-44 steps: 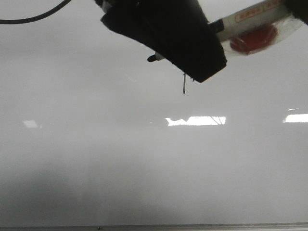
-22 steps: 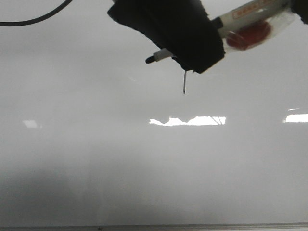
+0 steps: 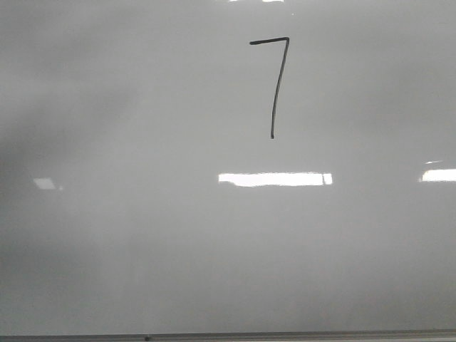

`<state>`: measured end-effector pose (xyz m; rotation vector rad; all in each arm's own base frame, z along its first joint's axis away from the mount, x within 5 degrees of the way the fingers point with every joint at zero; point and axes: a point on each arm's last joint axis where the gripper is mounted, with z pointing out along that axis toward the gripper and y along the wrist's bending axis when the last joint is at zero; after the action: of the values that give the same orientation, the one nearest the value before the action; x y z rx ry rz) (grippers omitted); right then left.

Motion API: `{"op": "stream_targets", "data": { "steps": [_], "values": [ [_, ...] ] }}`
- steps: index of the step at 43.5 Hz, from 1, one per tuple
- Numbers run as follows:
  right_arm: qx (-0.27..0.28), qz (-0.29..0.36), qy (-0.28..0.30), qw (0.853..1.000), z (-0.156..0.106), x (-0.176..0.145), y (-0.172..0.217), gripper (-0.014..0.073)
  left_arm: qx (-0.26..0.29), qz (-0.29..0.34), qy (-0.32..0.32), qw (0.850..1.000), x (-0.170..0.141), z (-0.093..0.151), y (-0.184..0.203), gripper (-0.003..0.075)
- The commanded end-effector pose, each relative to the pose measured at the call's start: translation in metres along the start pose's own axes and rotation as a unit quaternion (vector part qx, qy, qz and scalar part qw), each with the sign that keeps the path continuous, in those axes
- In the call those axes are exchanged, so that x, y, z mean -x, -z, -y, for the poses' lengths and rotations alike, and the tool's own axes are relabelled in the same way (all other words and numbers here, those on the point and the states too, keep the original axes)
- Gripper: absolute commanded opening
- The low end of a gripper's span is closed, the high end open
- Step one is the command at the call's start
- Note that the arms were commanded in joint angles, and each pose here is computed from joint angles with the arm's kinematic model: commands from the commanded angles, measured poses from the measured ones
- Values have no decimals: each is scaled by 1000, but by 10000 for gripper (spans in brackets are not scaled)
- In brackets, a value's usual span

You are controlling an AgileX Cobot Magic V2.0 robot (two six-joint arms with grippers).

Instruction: Write number 7 on whiteboard

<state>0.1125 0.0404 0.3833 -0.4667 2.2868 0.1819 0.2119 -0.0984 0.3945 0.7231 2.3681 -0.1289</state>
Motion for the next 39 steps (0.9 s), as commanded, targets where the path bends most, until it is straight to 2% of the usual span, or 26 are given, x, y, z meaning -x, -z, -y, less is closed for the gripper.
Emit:
{"op": "stream_targets", "data": {
  "steps": [1, 8, 18, 27, 39],
  "values": [
    [-9, 50, -30, 998, 2, 11, 9, 561, 24, 38, 40, 998, -11, -10, 22, 4],
    [-12, 75, -31, 997, 3, 14, 6, 561, 62, 66, 92, 992, -43, -25, 15, 4],
    [-12, 78, -32, 996, 3, 12, 0, 561, 108, 127, 175, 970, -72, -44, -20, 4],
    [-12, 79, -32, 996, 3, 11, -1, 561, 132, 177, 233, 947, -75, -64, -51, 4],
    [-12, 80, -32, 996, 3, 12, -1, 561, 140, 190, 242, 941, -64, -83, -88, 4]
  ]
}}
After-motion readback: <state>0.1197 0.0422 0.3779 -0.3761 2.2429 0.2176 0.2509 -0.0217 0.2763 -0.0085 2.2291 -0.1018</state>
